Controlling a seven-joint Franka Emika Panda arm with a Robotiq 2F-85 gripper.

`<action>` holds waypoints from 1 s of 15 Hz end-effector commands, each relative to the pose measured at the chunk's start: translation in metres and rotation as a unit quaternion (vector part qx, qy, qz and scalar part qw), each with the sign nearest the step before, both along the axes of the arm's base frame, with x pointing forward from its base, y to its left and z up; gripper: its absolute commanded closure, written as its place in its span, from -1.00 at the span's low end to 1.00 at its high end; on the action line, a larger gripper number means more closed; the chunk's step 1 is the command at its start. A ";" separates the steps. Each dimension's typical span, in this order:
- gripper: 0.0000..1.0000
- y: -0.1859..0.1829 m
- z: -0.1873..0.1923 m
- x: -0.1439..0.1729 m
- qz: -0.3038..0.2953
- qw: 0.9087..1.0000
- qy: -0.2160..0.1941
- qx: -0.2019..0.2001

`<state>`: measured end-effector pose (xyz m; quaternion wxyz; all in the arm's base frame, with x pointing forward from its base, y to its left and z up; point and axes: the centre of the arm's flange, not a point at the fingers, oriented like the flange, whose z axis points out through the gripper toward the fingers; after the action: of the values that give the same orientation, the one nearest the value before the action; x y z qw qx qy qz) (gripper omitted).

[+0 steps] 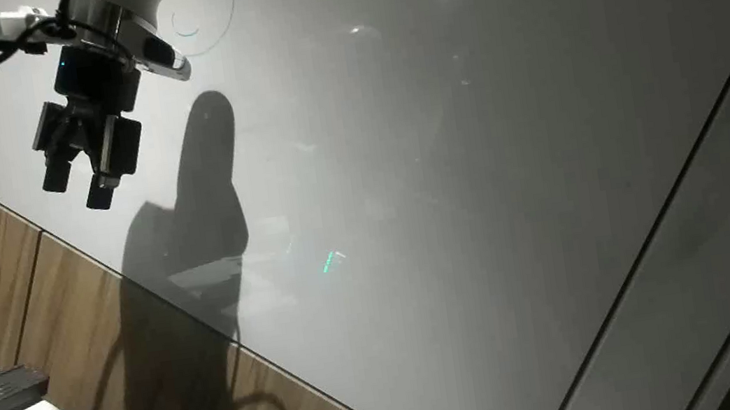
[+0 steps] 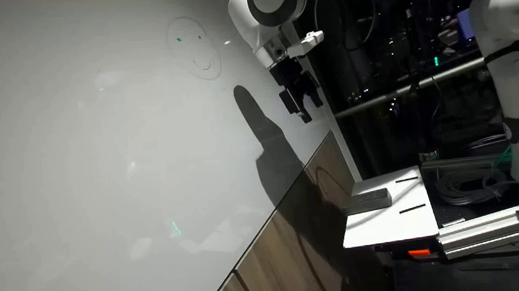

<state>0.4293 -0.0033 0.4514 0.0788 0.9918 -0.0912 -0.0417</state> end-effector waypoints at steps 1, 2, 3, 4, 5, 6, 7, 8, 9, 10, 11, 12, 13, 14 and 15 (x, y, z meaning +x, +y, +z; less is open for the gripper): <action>-1.00 0.000 0.001 0.000 0.000 1.000 -0.001 0.000; -1.00 0.000 0.001 0.000 0.000 1.000 -0.001 0.000; -1.00 0.000 0.001 0.000 0.000 1.000 -0.001 0.000; -1.00 0.000 0.001 0.000 0.000 1.000 -0.001 0.000; -1.00 0.000 0.001 0.000 0.000 1.000 -0.001 0.000; -1.00 0.000 0.001 0.000 0.000 1.000 -0.001 0.000; -1.00 0.000 0.001 0.000 0.000 1.000 -0.001 0.000; -1.00 0.000 0.001 0.000 0.000 1.000 -0.001 0.000; -1.00 0.000 0.001 0.000 0.000 1.000 -0.001 0.000; -1.00 0.001 -0.005 -0.001 0.002 1.000 -0.002 0.003; -1.00 0.001 -0.009 -0.003 0.006 1.000 -0.001 0.007; -1.00 0.000 -0.016 -0.008 0.011 1.000 -0.001 0.011; -1.00 -0.003 -0.022 -0.012 0.017 1.000 0.000 0.016; -1.00 -0.007 -0.029 -0.017 0.023 0.999 0.003 0.022; -1.00 -0.012 -0.038 -0.021 0.032 0.999 0.002 0.029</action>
<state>0.4226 -0.0039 0.4326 0.0747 0.9927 -0.0795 -0.0508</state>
